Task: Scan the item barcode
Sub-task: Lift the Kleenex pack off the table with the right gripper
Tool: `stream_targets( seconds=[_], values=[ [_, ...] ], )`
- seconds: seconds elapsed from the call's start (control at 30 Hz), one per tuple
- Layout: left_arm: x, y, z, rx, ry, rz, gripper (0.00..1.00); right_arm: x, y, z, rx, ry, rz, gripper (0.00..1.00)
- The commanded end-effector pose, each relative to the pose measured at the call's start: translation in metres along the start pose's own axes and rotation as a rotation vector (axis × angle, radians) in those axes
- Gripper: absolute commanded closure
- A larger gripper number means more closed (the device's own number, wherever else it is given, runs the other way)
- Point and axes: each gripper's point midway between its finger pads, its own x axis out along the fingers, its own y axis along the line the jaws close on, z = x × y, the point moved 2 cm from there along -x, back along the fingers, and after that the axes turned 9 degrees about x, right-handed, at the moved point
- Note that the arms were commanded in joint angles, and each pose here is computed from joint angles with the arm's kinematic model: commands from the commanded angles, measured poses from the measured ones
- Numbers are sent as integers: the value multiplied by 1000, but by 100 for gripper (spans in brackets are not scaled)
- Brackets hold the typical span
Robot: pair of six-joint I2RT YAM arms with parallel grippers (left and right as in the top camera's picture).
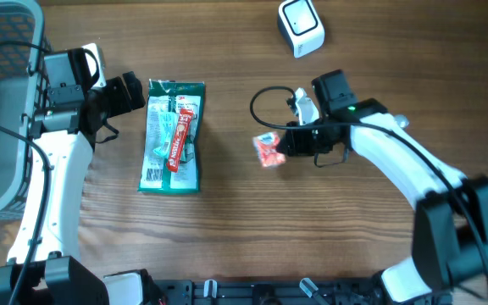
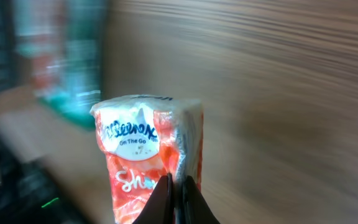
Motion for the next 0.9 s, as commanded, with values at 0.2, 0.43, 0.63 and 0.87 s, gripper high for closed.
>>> stream_targets(
  seconds=[0.2,0.43,0.63,0.87],
  values=[
    [-8,0,8,14,-29,-6,0,-76,125,-45,-326,194,918,96],
    [-8,0,8,14,-29,-6,0,-77,125,-48,-327,198,933,96],
    [-8,0,8,14,-29,-6,0,-78,125,-50,-298,210,930,96],
    [-8,0,8,14,-29,-6,0,-78,125,-50,-302,208,929,96]
  ],
)
